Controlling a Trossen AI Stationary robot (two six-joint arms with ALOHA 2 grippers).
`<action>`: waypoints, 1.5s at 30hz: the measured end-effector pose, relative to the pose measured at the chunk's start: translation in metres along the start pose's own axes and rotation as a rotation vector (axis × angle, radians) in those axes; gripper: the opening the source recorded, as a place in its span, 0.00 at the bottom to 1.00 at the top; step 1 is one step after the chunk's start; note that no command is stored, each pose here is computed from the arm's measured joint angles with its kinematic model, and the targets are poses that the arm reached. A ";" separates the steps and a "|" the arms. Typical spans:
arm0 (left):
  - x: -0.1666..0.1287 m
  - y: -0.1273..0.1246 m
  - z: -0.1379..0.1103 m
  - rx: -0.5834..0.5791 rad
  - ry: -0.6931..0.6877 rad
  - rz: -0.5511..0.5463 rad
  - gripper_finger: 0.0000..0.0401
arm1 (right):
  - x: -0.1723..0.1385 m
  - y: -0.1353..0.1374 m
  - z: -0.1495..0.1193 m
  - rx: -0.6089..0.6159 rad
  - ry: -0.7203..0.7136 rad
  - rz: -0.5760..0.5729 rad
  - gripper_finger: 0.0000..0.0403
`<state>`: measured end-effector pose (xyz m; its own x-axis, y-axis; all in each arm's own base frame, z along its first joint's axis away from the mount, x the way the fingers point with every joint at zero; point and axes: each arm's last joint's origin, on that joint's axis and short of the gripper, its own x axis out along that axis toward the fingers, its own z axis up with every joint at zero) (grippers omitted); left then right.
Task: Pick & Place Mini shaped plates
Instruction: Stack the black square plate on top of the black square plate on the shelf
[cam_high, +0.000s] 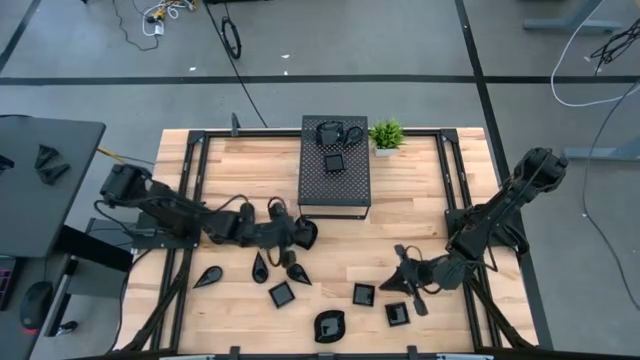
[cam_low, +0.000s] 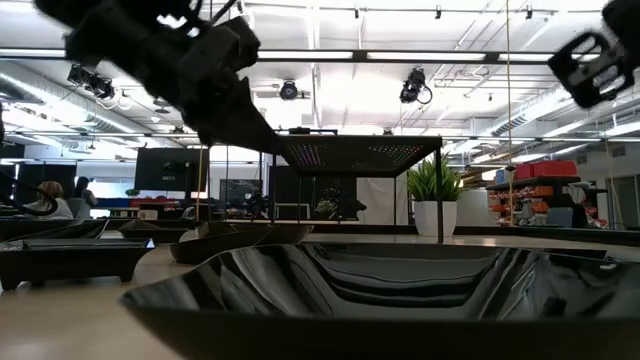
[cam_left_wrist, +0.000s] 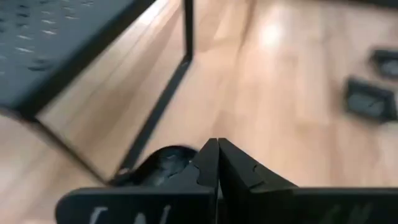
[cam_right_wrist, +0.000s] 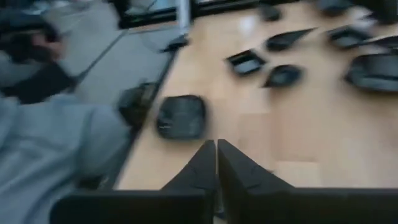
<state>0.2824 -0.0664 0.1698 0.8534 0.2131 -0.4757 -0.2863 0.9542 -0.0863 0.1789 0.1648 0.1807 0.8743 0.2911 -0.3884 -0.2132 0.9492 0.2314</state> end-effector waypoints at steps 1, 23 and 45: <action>0.000 -0.001 -0.006 -0.015 -0.021 -0.015 0.02 | 0.002 0.002 0.005 0.004 0.027 0.021 0.06; 0.003 -0.015 -0.018 -0.052 -0.130 -0.017 0.03 | 0.078 -0.003 0.001 -1.208 0.627 0.343 0.26; 0.003 -0.015 -0.018 -0.071 -0.133 -0.015 0.03 | 0.088 -0.018 -0.002 -1.262 0.655 0.381 0.02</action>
<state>0.2809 -0.0837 0.1539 0.9067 0.2291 -0.3540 -0.2990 0.9413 -0.1568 0.2587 0.1738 0.1402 0.4034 0.2167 -0.8890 -0.9117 0.1777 -0.3704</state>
